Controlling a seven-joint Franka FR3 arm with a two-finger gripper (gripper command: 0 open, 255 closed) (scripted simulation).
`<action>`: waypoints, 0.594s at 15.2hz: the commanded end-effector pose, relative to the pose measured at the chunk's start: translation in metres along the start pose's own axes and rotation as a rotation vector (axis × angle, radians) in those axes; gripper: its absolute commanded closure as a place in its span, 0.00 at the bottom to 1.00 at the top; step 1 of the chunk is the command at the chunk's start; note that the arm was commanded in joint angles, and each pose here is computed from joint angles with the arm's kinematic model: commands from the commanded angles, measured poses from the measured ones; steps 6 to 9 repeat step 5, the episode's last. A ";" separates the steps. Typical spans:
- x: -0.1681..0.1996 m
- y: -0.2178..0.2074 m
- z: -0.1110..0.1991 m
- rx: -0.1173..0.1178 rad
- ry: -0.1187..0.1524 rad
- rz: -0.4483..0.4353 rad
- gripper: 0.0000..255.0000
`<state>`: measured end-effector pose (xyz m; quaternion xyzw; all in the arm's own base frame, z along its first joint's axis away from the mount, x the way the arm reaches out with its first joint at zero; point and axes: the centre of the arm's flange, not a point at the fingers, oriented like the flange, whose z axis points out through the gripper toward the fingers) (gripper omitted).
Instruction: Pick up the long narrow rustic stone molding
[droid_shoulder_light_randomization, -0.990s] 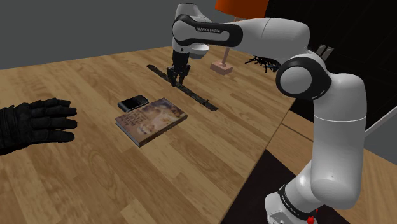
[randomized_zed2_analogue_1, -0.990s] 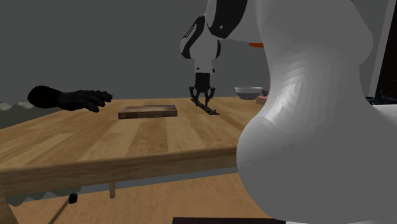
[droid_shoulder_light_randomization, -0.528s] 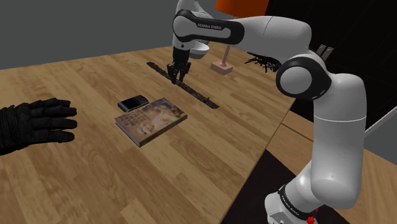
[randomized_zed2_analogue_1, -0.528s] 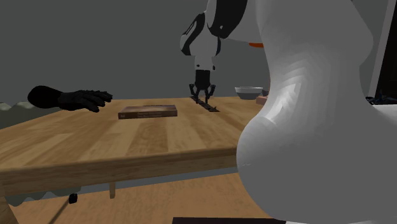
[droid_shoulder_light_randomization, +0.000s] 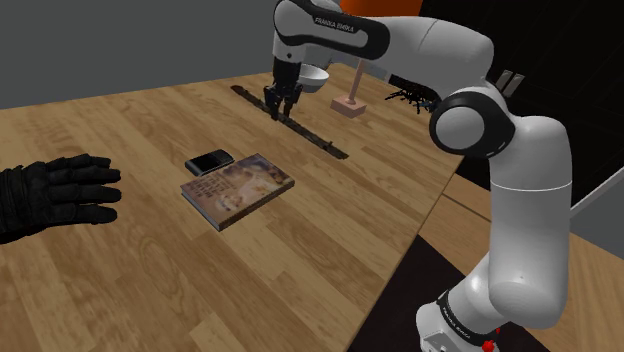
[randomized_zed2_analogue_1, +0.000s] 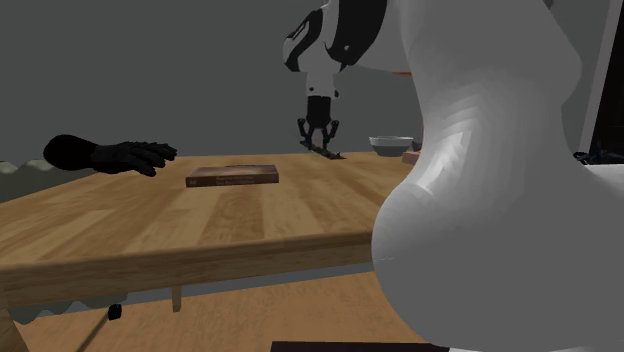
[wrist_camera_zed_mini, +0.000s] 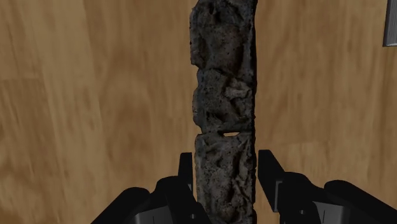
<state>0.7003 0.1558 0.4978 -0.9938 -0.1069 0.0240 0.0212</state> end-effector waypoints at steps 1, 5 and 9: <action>-0.001 -0.002 -0.011 0.000 0.000 0.000 1.00; -0.001 -0.002 -0.022 0.000 0.000 0.000 1.00; -0.001 -0.002 -0.022 0.000 0.000 0.000 1.00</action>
